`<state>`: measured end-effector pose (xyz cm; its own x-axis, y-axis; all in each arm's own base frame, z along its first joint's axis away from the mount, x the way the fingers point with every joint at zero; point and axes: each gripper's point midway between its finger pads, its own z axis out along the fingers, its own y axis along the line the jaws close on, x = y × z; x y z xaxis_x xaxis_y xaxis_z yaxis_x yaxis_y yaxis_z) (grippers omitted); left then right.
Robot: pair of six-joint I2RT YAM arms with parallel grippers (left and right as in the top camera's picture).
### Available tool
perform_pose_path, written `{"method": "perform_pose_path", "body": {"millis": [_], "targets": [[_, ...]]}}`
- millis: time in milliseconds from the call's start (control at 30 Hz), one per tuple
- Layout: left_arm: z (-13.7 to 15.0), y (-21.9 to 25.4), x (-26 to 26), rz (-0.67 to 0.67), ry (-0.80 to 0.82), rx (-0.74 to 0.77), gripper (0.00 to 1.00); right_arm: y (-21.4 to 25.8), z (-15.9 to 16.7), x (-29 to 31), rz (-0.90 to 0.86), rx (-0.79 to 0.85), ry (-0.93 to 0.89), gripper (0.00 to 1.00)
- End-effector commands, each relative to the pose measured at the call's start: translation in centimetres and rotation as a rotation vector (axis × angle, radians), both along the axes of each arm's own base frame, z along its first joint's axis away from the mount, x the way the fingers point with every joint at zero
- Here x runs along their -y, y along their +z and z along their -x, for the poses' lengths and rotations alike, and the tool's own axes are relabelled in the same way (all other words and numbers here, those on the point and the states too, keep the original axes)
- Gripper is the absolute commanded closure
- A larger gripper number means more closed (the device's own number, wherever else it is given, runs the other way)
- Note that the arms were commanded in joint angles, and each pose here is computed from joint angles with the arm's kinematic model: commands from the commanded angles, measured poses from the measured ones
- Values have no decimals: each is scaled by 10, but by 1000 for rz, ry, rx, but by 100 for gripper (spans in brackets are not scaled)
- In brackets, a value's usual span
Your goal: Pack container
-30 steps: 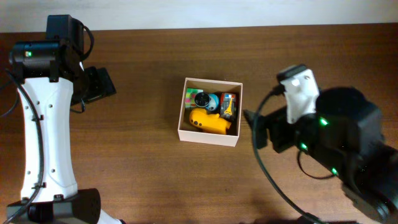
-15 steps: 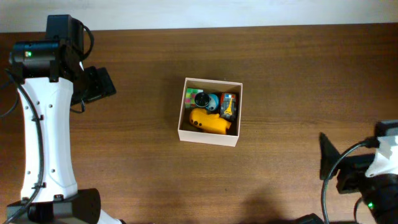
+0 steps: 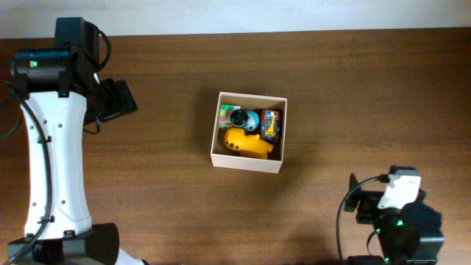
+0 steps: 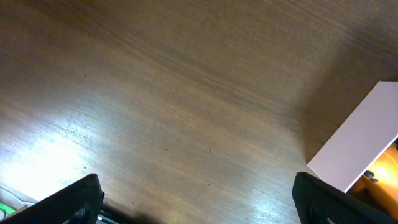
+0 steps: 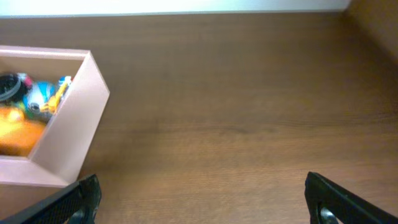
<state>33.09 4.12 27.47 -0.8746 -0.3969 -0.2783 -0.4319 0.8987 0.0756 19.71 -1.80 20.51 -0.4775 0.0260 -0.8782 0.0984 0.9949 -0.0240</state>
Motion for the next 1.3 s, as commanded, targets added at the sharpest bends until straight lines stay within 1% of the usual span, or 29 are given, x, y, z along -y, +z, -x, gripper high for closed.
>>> {"method": "perform_pose_path", "body": {"millis": [0, 133, 267, 733, 1267], "targets": [[0, 6, -1, -2, -10, 20, 1, -29, 2, -12, -33, 14, 65, 1], [0, 6, -1, -2, -10, 20, 1, -55, 5, -15, -39, 19, 78, 1], [0, 6, -1, -3, -10, 20, 1, -69, 6, -15, -38, 33, 79, 1], [0, 6, -1, -3, -9, 20, 1, -131, 8, -15, -48, -109, 75, 1], [0, 6, -1, -2, -10, 21, 1, -132, 8, -15, -48, -110, 75, 1]]}}
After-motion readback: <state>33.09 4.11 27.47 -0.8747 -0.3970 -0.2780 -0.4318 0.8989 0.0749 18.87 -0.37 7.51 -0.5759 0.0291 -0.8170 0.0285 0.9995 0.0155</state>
